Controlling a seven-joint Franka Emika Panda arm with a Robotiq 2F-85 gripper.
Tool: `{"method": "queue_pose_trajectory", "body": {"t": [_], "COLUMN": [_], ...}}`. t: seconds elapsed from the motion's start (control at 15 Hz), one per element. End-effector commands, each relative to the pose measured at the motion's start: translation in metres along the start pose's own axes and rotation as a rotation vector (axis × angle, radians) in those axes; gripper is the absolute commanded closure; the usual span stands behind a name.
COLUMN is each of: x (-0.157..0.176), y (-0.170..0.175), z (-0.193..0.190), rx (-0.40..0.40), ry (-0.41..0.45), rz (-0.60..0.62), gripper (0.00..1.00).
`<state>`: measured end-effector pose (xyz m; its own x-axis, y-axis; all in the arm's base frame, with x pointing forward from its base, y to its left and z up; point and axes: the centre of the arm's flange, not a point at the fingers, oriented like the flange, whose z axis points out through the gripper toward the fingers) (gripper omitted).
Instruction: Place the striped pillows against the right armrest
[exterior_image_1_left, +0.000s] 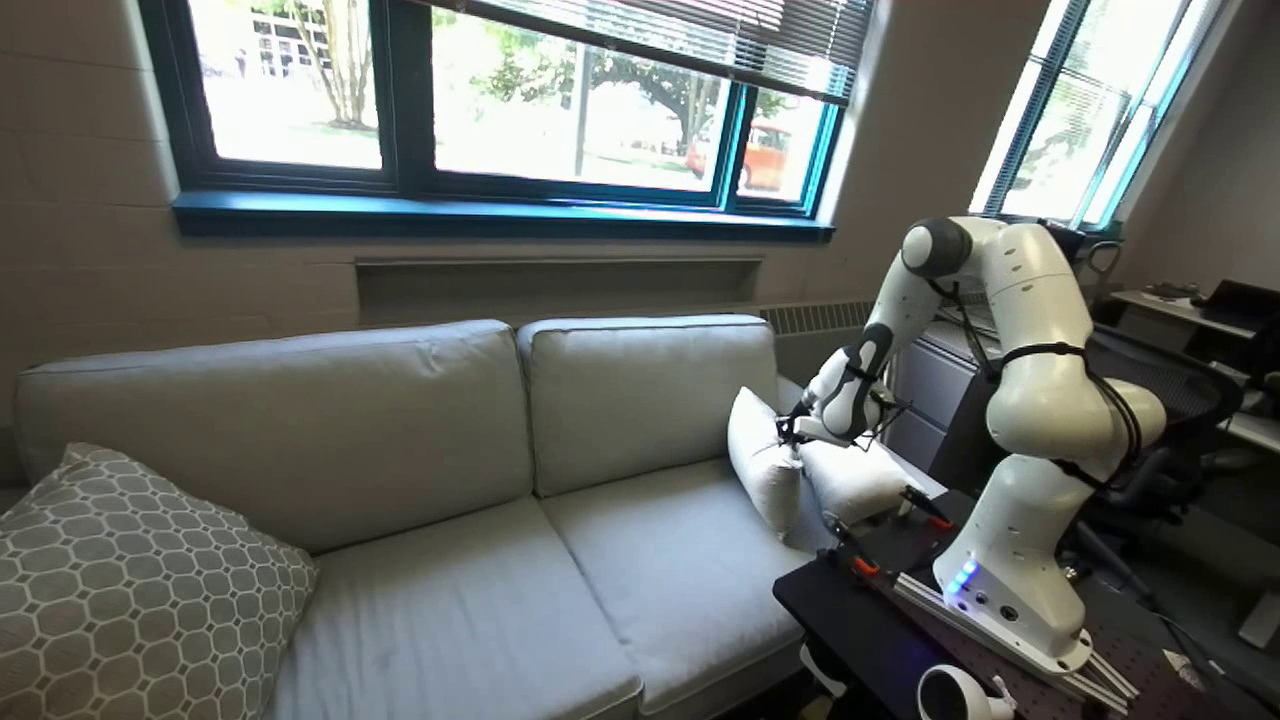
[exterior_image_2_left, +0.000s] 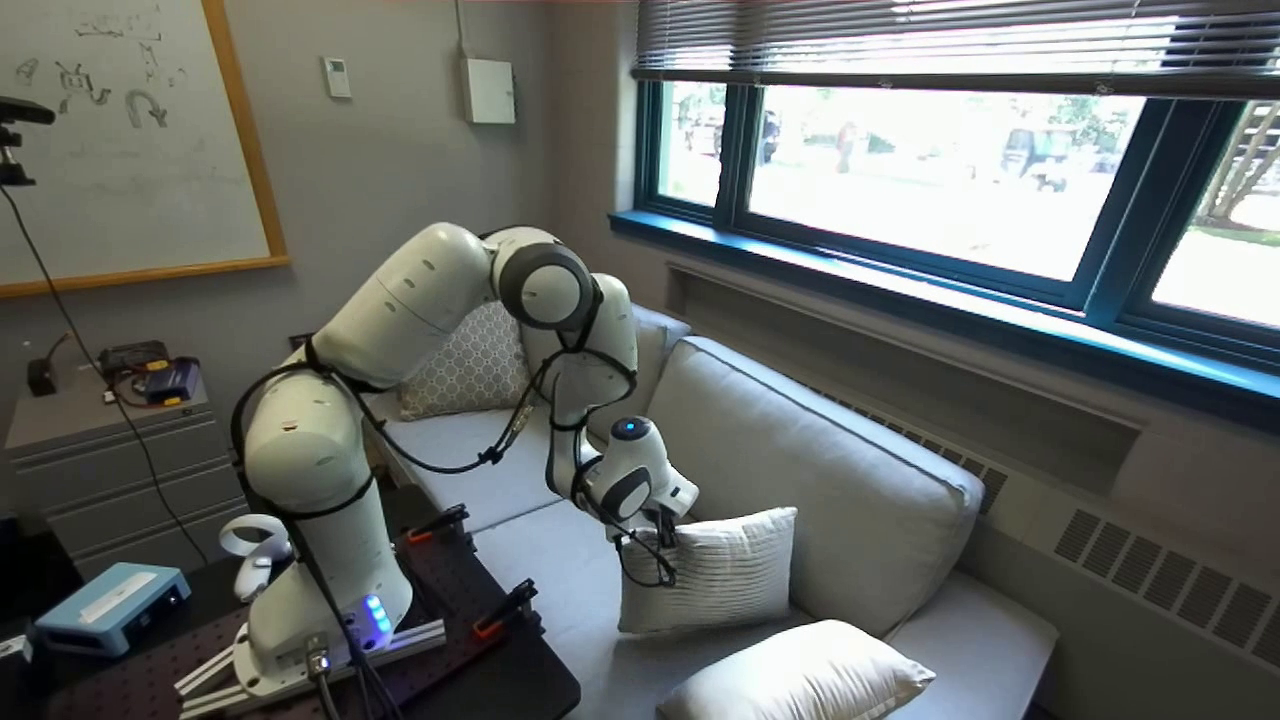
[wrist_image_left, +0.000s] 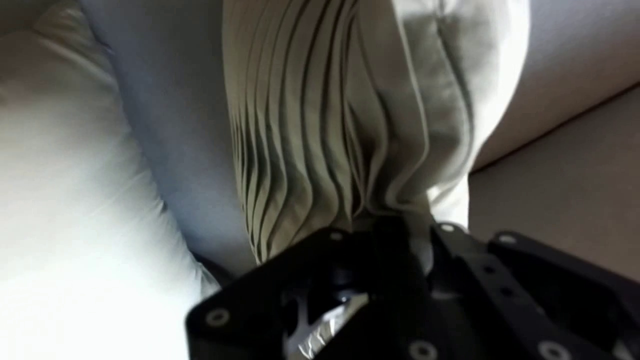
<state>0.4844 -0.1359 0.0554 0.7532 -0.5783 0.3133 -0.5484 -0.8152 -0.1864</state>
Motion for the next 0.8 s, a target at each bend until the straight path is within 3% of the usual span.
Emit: {"method": "queue_pose_trajectory", "body": {"t": [0.0, 0.13, 0.4, 0.73], "x": [-0.011, -0.005, -0.001, -0.001], "y": [0.065, 0.108, 0.170, 0.190], "z": [-0.066, -0.084, -0.072, -0.049], "rx": [0.016, -0.002, -0.069, -0.123], "ry": [0.021, 0.017, -0.014, -0.047], "rz": [0.034, 0.063, 0.137, 0.201], "gripper": [0.94, 0.94, 0.94, 0.94]}}
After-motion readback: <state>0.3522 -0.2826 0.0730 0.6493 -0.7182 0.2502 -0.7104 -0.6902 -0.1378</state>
